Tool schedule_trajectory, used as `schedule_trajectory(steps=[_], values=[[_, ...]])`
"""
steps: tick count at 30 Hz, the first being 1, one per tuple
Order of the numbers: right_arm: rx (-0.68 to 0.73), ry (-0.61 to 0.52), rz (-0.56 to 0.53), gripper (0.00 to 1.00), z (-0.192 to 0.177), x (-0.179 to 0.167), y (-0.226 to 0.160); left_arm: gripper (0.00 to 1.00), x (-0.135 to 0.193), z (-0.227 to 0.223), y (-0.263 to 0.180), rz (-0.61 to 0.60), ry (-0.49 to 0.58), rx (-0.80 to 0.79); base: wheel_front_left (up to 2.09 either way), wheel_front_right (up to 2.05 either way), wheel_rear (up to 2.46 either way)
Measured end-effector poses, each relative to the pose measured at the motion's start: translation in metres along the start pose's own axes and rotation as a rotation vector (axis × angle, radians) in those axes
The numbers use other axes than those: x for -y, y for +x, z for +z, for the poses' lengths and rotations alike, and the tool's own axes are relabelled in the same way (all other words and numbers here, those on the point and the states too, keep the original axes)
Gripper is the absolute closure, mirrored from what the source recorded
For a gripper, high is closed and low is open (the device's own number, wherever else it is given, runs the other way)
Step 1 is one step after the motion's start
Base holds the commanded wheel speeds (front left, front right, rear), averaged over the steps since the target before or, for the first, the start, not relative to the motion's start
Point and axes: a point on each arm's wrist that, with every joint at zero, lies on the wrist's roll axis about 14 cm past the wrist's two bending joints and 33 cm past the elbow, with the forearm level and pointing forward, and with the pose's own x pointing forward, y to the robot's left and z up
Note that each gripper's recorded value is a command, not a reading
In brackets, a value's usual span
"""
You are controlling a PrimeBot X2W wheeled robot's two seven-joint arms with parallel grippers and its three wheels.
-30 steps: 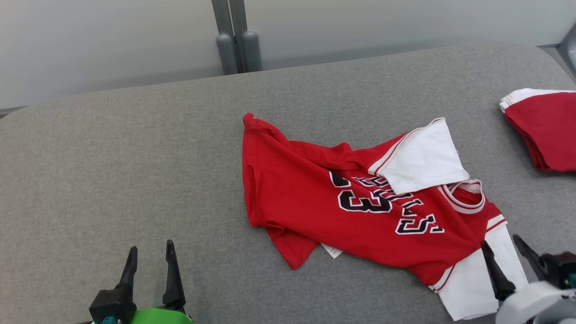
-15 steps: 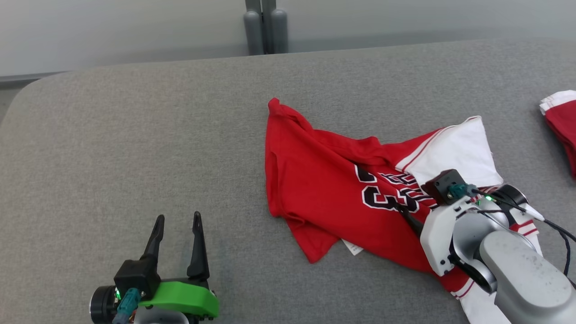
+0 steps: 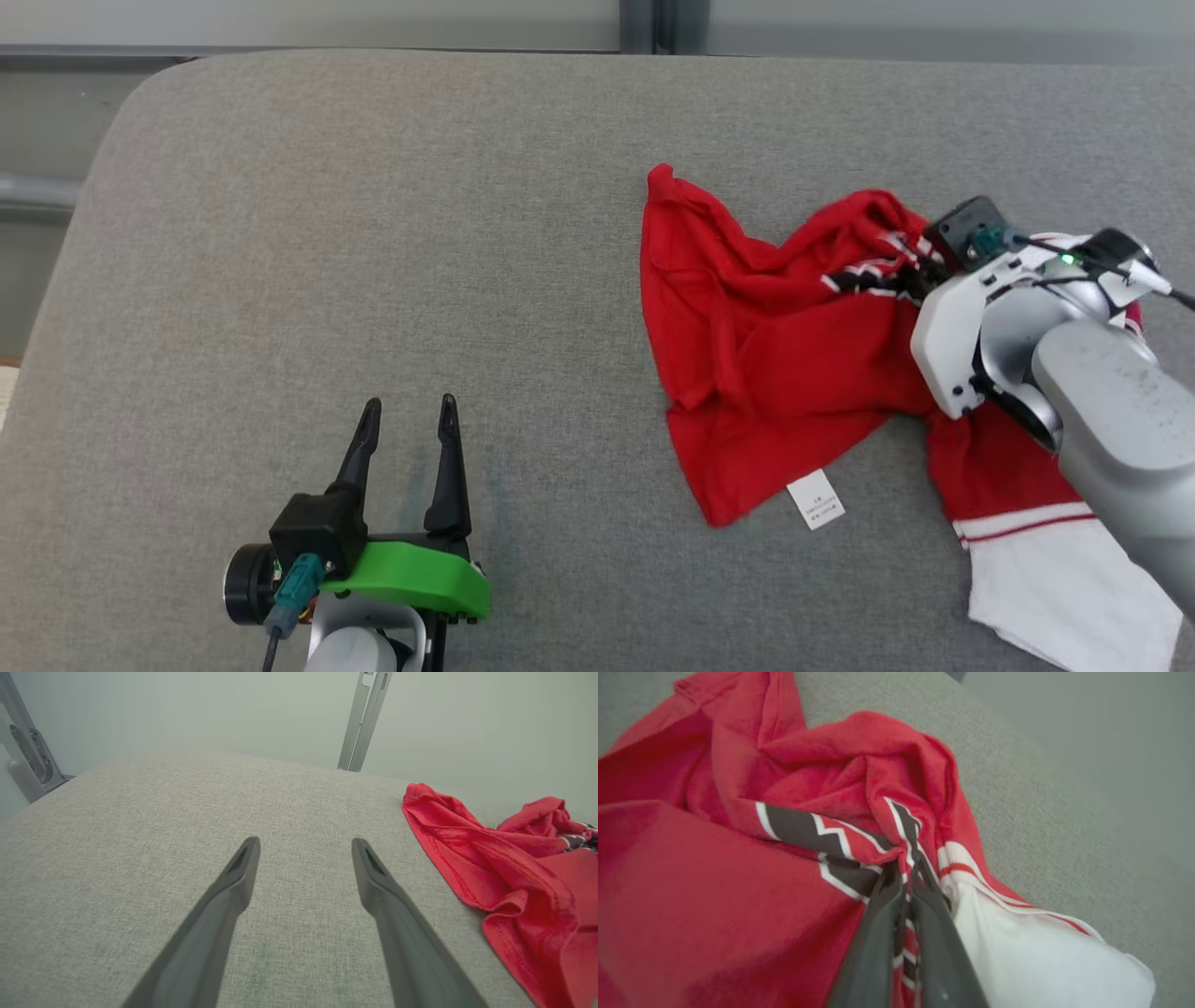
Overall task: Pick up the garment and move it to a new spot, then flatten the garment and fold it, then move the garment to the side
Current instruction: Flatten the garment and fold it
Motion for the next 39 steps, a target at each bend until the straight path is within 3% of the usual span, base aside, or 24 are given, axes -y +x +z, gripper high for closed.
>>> schedule_trajectory(steps=[4, 5, 6, 7, 11, 15, 23, 27, 31, 39], values=[[0.092, -0.038, -0.033, 1.00, 0.024, 0.010, 0.013, 0.00, -0.005, -0.001, -0.002, 0.018, 0.000, -0.006, 0.00, 0.00, 0.00], [0.107, -0.045, -0.044, 0.86, 0.027, 0.012, 0.015, 0.00, -0.005, -0.002, -0.003, 0.020, -0.002, -0.007, 0.00, 0.00, 0.00], [0.124, -0.047, -0.044, 0.58, 0.029, 0.011, 0.016, 0.00, -0.006, -0.002, -0.004, 0.024, -0.002, -0.007, 0.00, 0.00, 0.00], [0.134, -0.043, -0.043, 0.00, 0.029, 0.008, 0.017, 0.00, -0.006, -0.001, -0.004, 0.024, -0.002, -0.005, 0.00, 0.00, 0.00], [0.189, -0.016, -0.043, 0.00, 0.033, 0.000, 0.013, 0.00, -0.006, 0.002, -0.007, 0.031, -0.005, 0.005, 0.00, 0.00, 0.00], [0.371, 0.080, -0.105, 0.00, 0.047, 0.012, -0.013, 0.00, -0.009, 0.017, -0.015, 0.044, -0.015, 0.052, 0.00, 0.00, 0.00], [0.546, 0.176, -0.327, 0.00, 0.023, 0.046, -0.111, 0.00, -0.025, 0.022, -0.047, 0.074, -0.005, 0.079, 0.00, 0.00, 0.00], [0.524, 0.229, -0.457, 0.00, -0.024, 0.046, -0.167, 0.00, -0.022, 0.015, -0.062, 0.052, 0.018, 0.065, 0.00, 0.00, 0.00], [0.546, 0.291, -0.573, 0.00, -0.048, 0.045, -0.215, 0.00, -0.013, 0.019, -0.065, 0.007, 0.018, 0.081, 0.00, 0.00, 0.00], [0.486, 0.400, -0.680, 0.00, -0.097, 0.025, -0.256, 0.00, 0.000, 0.020, -0.071, -0.087, 0.037, 0.089, 0.00, 0.00, 0.00]])
